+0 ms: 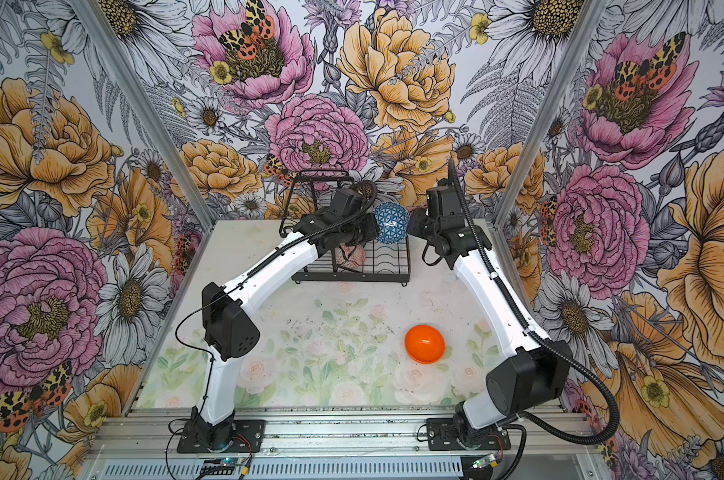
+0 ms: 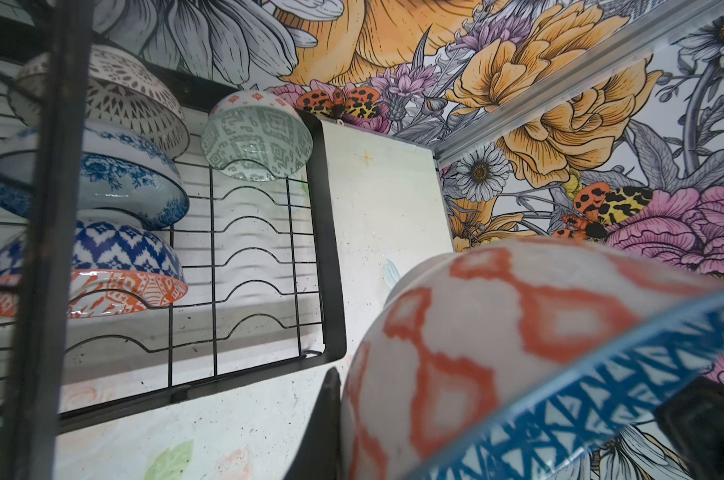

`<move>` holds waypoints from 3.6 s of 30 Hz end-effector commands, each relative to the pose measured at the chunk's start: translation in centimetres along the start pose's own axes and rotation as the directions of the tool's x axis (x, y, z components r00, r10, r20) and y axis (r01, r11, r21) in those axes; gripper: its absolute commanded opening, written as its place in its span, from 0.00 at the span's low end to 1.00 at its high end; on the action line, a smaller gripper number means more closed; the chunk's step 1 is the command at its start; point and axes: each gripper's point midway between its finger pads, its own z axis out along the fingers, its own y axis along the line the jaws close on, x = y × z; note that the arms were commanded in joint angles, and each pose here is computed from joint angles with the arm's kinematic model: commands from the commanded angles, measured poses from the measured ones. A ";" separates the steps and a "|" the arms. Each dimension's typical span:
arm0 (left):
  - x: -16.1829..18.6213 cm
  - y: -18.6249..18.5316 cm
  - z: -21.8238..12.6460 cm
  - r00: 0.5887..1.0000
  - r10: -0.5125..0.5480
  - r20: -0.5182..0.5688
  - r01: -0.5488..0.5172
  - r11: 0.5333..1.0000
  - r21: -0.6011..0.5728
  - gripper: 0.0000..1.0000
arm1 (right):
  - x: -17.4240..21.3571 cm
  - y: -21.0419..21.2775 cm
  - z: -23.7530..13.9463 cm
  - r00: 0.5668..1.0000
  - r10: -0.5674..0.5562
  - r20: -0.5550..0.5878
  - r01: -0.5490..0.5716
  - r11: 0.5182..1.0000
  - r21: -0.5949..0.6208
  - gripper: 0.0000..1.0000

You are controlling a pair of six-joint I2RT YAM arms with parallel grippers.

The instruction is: Load the bowls into the dish rack

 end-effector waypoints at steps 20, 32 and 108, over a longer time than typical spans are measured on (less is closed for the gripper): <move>-13.7 -2.4 -5.0 0.799 0.209 0.563 -0.148 0.977 -0.152 0.00 | -12.6 6.9 -5.6 0.868 0.493 0.064 -0.438 0.819 -0.371 0.99; -14.8 -3.8 -5.0 0.673 0.220 0.706 -0.174 0.975 -0.138 0.00 | -13.9 12.8 -4.7 0.789 0.608 -0.085 -0.566 0.667 -0.484 0.99; -10.9 -5.6 -9.8 0.566 0.312 0.763 -0.162 0.950 -0.267 0.53 | -12.0 13.9 -2.3 0.699 0.678 -0.230 -0.680 0.529 -0.507 0.00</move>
